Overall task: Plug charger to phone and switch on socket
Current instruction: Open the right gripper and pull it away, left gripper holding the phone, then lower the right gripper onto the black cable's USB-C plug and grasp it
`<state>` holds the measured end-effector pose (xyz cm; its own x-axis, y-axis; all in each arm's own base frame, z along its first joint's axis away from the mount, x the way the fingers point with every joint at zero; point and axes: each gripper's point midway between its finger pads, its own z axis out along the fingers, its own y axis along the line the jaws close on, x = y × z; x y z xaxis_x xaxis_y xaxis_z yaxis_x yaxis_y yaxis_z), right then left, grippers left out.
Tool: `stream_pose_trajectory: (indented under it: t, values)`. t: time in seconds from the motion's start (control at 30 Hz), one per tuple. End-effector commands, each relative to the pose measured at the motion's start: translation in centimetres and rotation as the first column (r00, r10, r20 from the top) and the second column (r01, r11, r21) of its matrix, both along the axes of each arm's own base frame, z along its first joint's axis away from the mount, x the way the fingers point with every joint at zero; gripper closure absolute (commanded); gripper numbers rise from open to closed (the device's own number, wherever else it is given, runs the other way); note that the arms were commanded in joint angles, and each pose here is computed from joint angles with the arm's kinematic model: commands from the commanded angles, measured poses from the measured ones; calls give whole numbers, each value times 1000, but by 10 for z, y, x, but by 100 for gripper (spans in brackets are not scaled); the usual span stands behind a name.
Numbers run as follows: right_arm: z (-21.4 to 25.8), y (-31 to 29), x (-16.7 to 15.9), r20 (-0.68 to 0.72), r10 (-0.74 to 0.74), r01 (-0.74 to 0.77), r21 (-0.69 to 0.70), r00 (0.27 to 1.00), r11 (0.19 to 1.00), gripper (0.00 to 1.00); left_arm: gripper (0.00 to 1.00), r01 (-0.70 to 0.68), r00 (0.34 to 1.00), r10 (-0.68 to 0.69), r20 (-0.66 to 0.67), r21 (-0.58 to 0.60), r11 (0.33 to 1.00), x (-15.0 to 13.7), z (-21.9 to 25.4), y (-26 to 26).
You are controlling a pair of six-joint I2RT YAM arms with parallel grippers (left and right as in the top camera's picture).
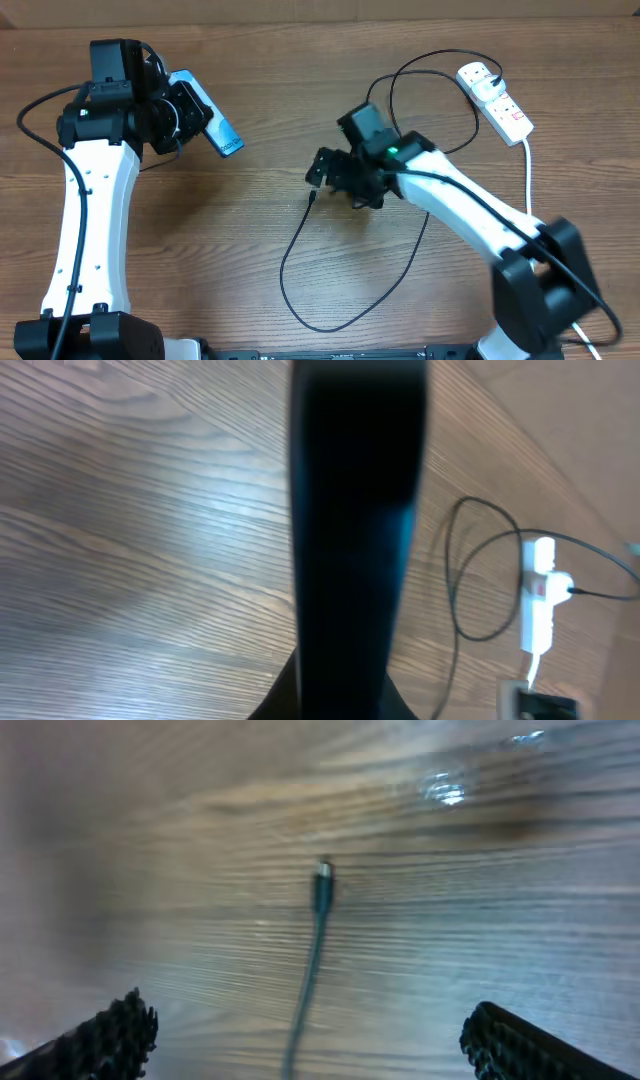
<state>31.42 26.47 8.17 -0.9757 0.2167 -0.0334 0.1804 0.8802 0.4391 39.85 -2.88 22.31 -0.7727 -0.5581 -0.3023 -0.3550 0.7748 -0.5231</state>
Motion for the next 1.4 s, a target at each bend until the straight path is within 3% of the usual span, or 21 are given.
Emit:
stream_pose_trajectory:
  t: [0.0,0.23,0.4,0.63,0.8,1.17,1.23,1.37]
  values:
    - [-11,18,0,22,135,-132,-85,991,988,0,96,19,1000,-20,18,55,998,3,0,4]
    - [-30,23,1,50,159,-142,-248,986,958,0,96,22,1000,-21,-16,52,998,-5,-4,4]
    - [-45,27,2,41,140,-125,-259,989,958,2,96,23,999,-22,-23,51,998,-6,-5,3]
    - [-44,29,12,123,130,-86,-315,984,945,0,96,26,999,-24,-38,50,998,-9,-7,3]
    - [-41,40,22,174,152,-99,-282,973,954,0,96,26,999,-24,-39,48,998,-9,-7,2]
    - [-63,45,2,109,91,-53,-311,990,949,0,96,27,998,-24,-60,48,998,-14,-9,2]
    - [-70,45,1,96,90,-55,-321,991,946,4,96,27,998,-24,-63,48,998,-14,-10,2]
    - [-73,38,6,118,84,-37,-357,989,933,21,96,27,998,-24,-63,48,999,-14,-10,2]
